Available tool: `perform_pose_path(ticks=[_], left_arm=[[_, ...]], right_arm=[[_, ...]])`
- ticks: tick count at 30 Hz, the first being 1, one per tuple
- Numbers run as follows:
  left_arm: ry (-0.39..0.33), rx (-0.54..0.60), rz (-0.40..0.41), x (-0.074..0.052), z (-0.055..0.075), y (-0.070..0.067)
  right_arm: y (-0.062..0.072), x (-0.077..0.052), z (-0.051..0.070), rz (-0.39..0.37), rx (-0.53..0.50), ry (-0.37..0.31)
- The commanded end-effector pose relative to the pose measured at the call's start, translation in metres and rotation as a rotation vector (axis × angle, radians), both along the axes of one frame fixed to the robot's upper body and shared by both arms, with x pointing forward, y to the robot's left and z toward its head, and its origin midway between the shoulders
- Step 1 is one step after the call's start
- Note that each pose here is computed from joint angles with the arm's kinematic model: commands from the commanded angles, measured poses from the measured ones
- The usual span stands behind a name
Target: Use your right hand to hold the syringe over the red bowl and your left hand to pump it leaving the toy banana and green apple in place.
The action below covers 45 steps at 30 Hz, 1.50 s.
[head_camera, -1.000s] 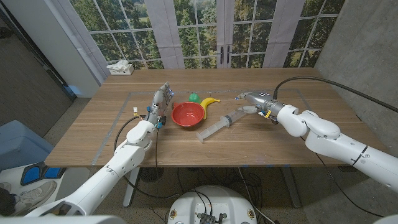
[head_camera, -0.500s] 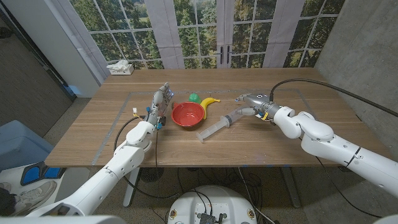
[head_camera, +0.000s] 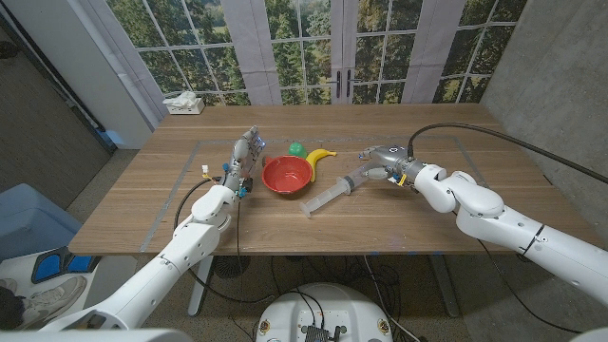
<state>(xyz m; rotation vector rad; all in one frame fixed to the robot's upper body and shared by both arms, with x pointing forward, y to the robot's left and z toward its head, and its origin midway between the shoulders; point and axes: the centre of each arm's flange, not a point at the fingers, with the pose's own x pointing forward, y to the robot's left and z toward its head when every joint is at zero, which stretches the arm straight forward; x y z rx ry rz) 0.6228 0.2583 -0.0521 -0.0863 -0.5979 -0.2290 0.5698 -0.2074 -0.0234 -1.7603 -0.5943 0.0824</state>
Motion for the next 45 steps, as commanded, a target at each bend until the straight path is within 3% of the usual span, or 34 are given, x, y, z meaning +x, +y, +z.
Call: perform_pose_path(ticks=[1,26,45], left_arm=[[0.004,-0.016,-0.007,-0.001,-0.002,0.001],[0.017,-0.044,-0.018,-0.005,-0.010,0.003],[0.019,-0.056,-0.017,-0.006,-0.012,0.005]], right_arm=[[0.002,0.004,-0.005,-0.011,-0.065,-0.008],[0.016,0.002,-0.014,0.008,-0.207,-0.047],[0.022,0.008,-0.019,-0.039,-0.271,-0.032]])
